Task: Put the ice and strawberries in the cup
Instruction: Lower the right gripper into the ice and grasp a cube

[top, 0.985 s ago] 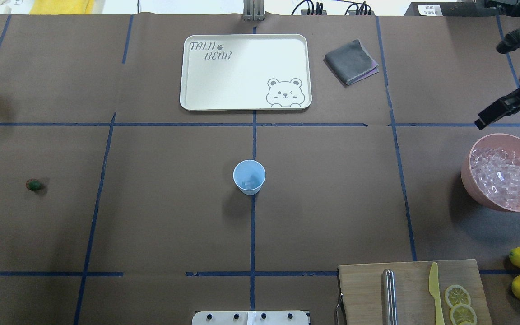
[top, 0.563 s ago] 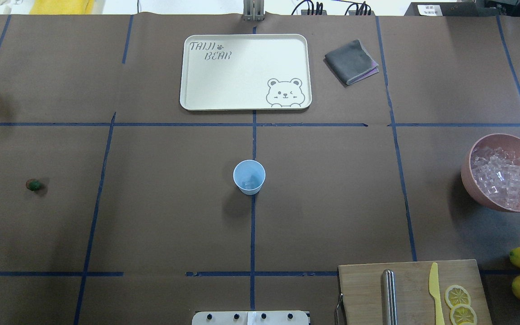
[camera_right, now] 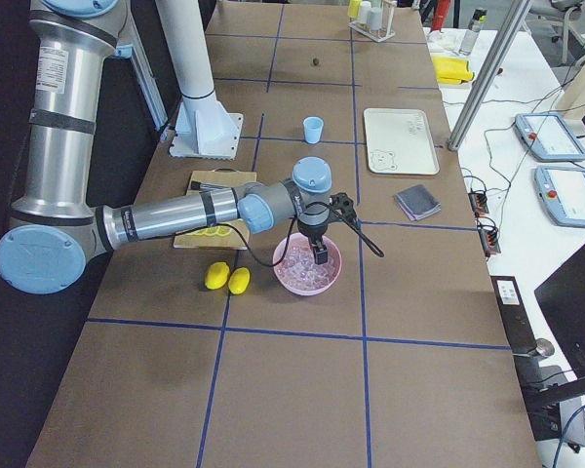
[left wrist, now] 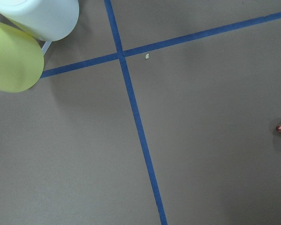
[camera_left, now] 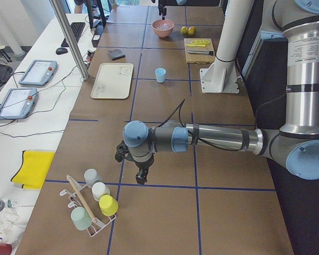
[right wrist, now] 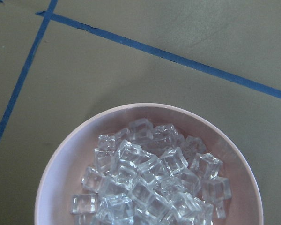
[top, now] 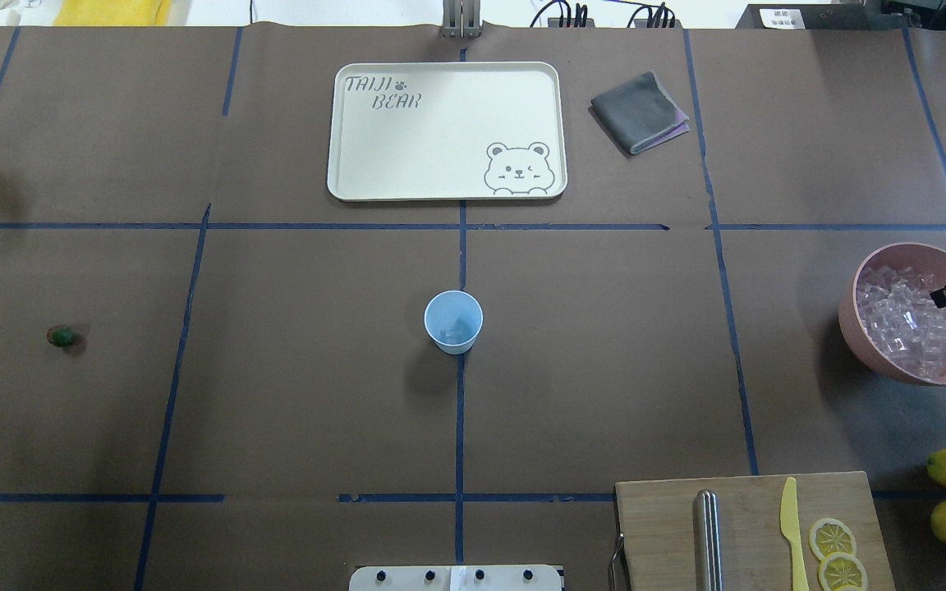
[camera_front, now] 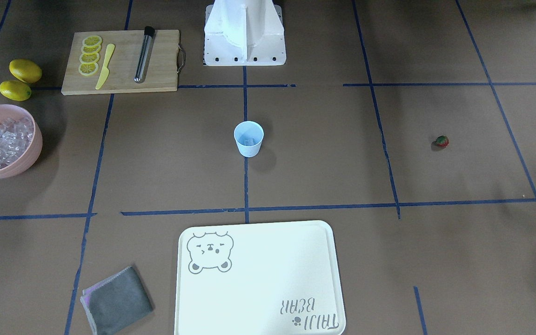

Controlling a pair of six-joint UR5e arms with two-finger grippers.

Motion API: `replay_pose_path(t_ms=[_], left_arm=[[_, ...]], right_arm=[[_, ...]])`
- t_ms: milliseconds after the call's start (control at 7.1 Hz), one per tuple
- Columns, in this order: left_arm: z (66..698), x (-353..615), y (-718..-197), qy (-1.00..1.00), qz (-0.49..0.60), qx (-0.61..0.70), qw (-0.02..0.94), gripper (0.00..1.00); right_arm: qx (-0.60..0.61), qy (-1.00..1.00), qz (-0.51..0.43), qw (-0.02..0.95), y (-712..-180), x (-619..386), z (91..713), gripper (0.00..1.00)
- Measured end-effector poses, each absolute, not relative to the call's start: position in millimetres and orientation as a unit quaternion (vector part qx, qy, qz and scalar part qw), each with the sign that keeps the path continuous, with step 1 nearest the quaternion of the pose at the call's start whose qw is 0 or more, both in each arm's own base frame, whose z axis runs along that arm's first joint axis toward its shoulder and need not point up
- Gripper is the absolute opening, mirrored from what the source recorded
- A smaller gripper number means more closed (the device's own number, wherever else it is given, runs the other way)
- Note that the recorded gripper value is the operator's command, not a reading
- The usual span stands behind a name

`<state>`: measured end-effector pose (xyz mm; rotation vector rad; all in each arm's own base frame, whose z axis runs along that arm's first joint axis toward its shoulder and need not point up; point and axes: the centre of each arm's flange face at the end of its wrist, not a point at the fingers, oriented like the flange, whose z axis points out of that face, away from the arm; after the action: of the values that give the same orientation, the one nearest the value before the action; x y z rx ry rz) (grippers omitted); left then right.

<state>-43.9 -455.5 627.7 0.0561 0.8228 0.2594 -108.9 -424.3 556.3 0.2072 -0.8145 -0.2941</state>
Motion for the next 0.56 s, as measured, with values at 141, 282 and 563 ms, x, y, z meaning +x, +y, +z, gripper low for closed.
replay_pose_path(t_ms=[141,282,563], left_arm=[[628,-44,-455,0.399,0.126,0.027,0.908,1.00],[628,-44,-455,0.399,0.125,0.027,0.908,1.00],[629,-44,-454,0.399,0.125,0.026,0.908,1.00]], right_arm=[[0.097,-0.392,-0.142,0.904,-421,-119,564,0.95],[0.093,-0.389,-0.143,0.905,-419,-128,568,0.94],[0.083,-0.382,-0.145,0.909,-416,-138,578,0.92]])
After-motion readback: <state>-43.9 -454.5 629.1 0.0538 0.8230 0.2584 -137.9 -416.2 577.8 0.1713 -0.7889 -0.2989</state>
